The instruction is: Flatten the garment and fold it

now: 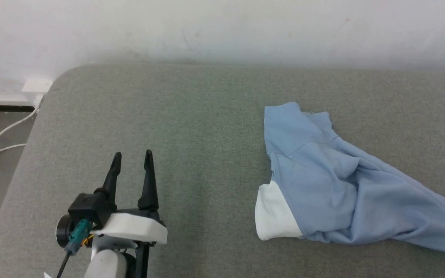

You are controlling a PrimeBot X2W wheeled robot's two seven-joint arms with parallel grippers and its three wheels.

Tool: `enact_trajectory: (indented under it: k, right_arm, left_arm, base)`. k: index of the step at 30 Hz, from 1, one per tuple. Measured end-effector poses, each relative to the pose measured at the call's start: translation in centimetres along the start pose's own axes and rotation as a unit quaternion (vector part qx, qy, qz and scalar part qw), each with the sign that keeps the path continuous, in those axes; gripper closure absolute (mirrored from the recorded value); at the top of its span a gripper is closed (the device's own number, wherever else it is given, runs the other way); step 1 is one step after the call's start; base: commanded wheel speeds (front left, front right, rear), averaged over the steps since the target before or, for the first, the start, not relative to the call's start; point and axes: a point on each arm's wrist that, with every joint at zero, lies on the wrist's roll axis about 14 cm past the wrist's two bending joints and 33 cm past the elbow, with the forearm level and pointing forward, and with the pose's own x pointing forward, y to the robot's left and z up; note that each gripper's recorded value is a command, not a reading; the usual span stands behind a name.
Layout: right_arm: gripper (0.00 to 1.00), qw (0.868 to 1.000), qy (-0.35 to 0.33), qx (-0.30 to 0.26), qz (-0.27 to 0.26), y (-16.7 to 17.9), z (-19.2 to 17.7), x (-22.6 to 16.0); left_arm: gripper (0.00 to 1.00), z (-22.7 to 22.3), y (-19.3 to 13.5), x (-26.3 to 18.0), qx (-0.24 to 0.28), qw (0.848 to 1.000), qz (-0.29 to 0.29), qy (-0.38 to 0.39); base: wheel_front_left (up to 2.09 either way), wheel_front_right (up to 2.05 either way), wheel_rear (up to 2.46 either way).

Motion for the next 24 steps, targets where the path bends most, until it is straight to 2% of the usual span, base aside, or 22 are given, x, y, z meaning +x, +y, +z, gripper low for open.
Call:
enact_trajectory:
  k: [4, 9, 15, 24]
  right_arm:
    - [0.00, 0.997, -0.051, -0.012, 0.059, 4.5, 3.1, 0.5]
    - [0.00, 0.987, -0.026, -0.051, 0.153, 11.7, 4.3, 1.9]
    - [0.00, 0.965, 0.054, -0.110, 0.233, 19.5, 4.6, 4.5]
    - [0.00, 0.919, 0.206, -0.189, 0.278, 26.3, 0.4, 7.5]
  left_arm:
    - [0.00, 0.0, 0.4, -0.4, 0.001, 1.000, 0.005, 0.001]
    - [0.00, -0.2, 0.6, -0.6, 0.002, 1.000, 0.009, 0.005]
    - [0.00, -0.1, 0.2, 0.2, -0.002, 1.000, 0.003, 0.001]
    - [0.00, -0.5, 0.6, 1.5, -0.011, 1.000, 0.011, 0.005]
  base:
    - [0.00, 0.00, 0.00]
    - [0.00, 0.00, 0.00]
    - [0.00, 0.00, 0.00]
    - [0.00, 0.00, 0.00]
